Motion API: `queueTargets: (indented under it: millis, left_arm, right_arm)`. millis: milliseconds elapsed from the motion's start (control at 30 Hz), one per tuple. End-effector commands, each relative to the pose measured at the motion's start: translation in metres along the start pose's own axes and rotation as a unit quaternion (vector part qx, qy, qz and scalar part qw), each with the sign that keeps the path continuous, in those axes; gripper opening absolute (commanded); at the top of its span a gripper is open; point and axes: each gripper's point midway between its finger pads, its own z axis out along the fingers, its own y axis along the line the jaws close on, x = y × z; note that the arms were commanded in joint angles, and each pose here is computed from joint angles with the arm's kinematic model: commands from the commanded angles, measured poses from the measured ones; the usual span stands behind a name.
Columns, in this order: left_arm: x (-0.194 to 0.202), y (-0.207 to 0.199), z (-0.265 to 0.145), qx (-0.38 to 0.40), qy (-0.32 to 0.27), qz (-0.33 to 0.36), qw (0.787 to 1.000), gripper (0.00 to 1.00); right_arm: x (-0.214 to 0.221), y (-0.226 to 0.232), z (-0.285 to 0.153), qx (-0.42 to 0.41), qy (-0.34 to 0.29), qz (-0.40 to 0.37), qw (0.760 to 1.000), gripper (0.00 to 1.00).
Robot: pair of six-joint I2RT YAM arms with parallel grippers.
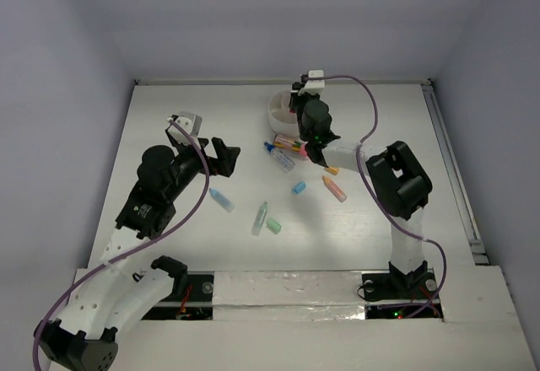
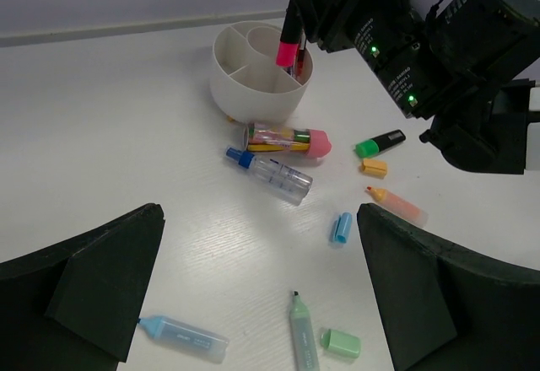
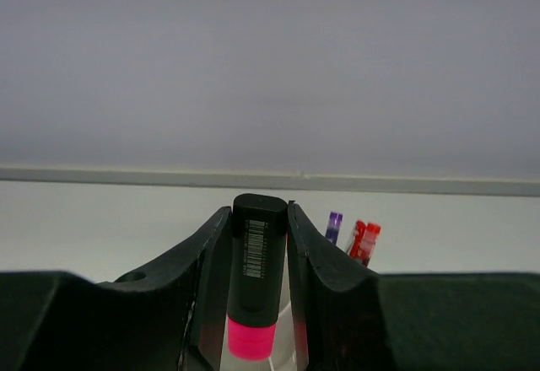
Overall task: Sort the stationery into containers
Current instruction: Place the pen in the storage box.
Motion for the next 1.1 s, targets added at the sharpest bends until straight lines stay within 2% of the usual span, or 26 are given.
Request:
queueTargets:
  millis: [0,567,633,667,733,767,867,1000,1033,1067]
  left_arm:
    - [-0.026,-0.004,-0.001,0.004,-0.036,0.007,0.999,0.99]
    - [-0.028,-0.005,-0.004,0.008,-0.04,0.007,0.999,0.99]
    - [-0.028,-0.005,-0.004,0.008,-0.04,0.007,0.999,0.99]
    - [-0.029,-0.006,-0.004,0.009,-0.041,0.007,0.999,0.99]
    - [-0.029,-0.006,-0.004,0.011,-0.042,0.007,0.999,0.99]
    - [-0.028,-0.007,-0.004,0.013,-0.042,0.007,0.999,0.99]
    - [-0.03,-0.008,-0.007,0.014,-0.046,0.007,0.999,0.99]
    - [-0.035,-0.01,-0.012,0.018,-0.056,0.006,0.998,0.99]
    - [-0.034,-0.01,-0.012,0.019,-0.056,0.006,0.998,0.99]
    - [-0.036,-0.011,-0.013,0.02,-0.059,0.006,0.998,0.99]
  right_arm:
    - [-0.055,-0.004,-0.005,0.007,-0.078,0.06,0.995,0.0]
    - [-0.007,0.013,-0.023,-0.025,-0.038,0.049,0.998,0.0]
    - [-0.008,0.019,-0.026,-0.032,-0.038,0.05,0.998,0.08]
    - [-0.012,0.019,-0.027,-0.036,-0.039,0.051,0.997,0.24]
    - [-0.01,0.022,-0.026,-0.042,-0.025,0.043,0.998,0.38]
    - [-0.015,0.024,-0.027,-0.046,-0.023,0.06,0.997,0.49]
    - [-0.015,0.022,-0.031,-0.041,-0.007,0.067,0.997,0.68]
    - [-0.023,0.013,-0.043,-0.033,0.016,0.074,0.997,0.76]
    - [-0.025,0.009,-0.046,-0.027,0.02,0.073,0.997,0.76]
    - [-0.025,0.006,-0.049,-0.023,0.028,0.079,0.996,0.68]
